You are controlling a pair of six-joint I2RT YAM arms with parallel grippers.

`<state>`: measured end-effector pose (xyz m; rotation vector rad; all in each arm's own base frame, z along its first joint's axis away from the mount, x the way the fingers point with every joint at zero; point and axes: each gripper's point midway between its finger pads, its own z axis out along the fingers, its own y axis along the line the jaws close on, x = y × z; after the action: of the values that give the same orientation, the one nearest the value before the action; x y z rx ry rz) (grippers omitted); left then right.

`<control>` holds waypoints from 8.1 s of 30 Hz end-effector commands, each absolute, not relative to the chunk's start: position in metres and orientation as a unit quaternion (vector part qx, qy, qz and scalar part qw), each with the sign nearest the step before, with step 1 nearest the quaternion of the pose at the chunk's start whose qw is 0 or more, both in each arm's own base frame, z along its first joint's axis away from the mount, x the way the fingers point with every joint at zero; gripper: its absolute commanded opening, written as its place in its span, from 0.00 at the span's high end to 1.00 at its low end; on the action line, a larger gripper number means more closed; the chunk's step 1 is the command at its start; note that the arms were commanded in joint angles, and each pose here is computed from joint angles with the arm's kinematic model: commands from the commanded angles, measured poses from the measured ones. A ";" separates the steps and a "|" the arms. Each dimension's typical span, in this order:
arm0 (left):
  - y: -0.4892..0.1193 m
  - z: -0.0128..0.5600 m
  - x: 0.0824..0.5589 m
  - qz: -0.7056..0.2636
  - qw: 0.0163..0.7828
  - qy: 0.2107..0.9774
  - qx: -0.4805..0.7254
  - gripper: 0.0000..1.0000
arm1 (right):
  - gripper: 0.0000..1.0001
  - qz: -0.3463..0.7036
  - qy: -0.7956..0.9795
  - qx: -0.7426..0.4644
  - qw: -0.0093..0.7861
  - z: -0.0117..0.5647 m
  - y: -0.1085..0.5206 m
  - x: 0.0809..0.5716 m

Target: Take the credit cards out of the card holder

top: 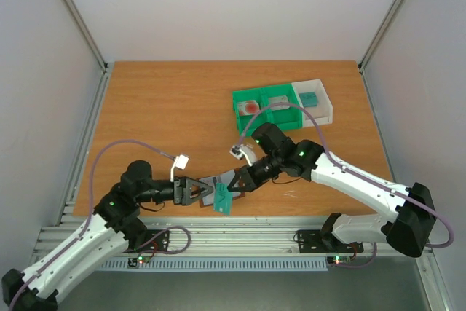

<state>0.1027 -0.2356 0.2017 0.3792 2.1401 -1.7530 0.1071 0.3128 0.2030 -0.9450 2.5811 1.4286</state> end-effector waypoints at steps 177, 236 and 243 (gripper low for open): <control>-0.210 0.050 0.190 -0.325 0.119 0.933 -0.101 0.46 | 0.69 0.325 0.938 0.015 0.123 0.156 0.201 0.278; -0.209 0.026 0.181 -0.314 0.102 0.941 -0.076 0.88 | 0.89 0.300 0.945 -0.132 0.006 0.014 0.336 0.185; -0.208 0.038 0.183 -0.320 0.113 0.938 -0.076 0.82 | 0.90 0.299 0.945 -0.134 0.009 0.017 0.335 0.185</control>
<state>0.1784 -0.2051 0.0261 -0.2560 2.7936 -0.9146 0.1909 0.3369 0.0210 -0.4134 2.9340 0.9429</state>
